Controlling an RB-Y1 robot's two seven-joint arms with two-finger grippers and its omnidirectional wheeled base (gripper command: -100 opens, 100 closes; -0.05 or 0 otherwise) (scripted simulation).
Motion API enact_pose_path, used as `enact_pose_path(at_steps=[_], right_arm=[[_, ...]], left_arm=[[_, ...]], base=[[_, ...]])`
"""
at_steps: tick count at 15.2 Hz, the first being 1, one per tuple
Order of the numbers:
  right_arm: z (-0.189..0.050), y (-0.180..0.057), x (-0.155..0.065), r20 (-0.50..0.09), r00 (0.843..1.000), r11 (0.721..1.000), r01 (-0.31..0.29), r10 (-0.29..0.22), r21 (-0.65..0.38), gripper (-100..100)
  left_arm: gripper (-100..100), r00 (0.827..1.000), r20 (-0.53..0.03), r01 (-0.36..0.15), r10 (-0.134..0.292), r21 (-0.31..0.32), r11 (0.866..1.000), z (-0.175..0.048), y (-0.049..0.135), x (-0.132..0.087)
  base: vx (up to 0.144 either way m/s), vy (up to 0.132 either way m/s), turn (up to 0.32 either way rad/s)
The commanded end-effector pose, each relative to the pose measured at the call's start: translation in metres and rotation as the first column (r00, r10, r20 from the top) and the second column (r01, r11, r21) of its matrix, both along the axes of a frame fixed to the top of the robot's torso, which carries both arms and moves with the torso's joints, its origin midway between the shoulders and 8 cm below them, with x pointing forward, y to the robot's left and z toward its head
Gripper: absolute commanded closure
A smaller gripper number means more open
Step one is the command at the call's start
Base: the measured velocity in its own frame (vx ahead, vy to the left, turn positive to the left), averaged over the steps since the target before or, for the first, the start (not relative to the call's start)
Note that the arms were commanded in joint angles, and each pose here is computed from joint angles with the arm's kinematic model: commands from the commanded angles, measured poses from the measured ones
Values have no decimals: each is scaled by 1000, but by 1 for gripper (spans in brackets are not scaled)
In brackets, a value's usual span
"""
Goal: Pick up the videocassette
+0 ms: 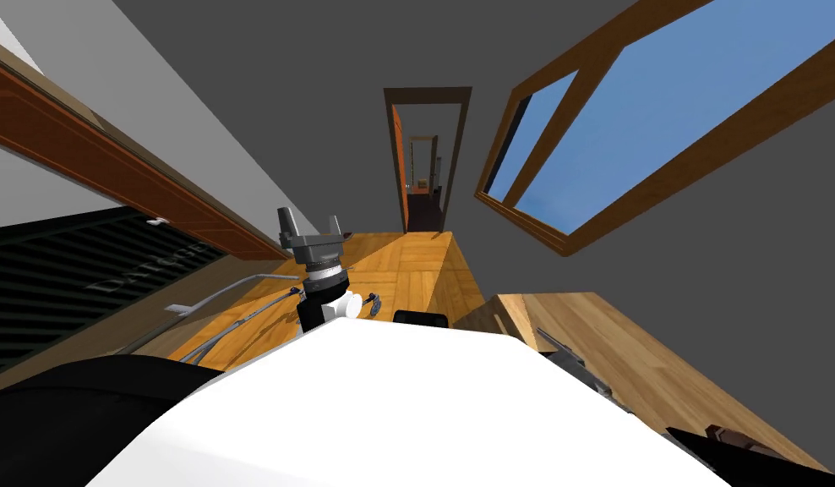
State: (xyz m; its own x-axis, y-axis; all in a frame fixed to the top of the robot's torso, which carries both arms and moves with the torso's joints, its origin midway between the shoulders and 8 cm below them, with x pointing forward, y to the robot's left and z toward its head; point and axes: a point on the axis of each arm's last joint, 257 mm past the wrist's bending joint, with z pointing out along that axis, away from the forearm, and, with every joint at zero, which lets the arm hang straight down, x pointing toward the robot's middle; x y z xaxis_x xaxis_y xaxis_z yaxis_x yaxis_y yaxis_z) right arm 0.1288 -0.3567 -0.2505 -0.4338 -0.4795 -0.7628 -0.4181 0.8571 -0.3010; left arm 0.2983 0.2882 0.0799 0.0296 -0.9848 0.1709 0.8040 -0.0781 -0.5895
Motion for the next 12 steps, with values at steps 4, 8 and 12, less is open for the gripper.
enact_pose_path(at_steps=[4, 8, 12], right_arm=[[-11, -6, -30, -87, 995, 996, -49, 42, -79, -100], [-20, -14, -67, -198, 975, 976, -138, 104, -170, -100], [-25, -22, -100, -296, 941, 943, -236, 161, -235, -100]], left_arm=[[0, 1000, 0, 0, 0, 0, 1000, 0, 0, 0], [0, 1000, 0, 0, 0, 0, 1000, 0, 0, 0], [0, 1000, 0, 0, 0, 0, 1000, 0, 0, 0]], base=[[78, -7, 58], [98, -11, 94], [92, -1, 64]])
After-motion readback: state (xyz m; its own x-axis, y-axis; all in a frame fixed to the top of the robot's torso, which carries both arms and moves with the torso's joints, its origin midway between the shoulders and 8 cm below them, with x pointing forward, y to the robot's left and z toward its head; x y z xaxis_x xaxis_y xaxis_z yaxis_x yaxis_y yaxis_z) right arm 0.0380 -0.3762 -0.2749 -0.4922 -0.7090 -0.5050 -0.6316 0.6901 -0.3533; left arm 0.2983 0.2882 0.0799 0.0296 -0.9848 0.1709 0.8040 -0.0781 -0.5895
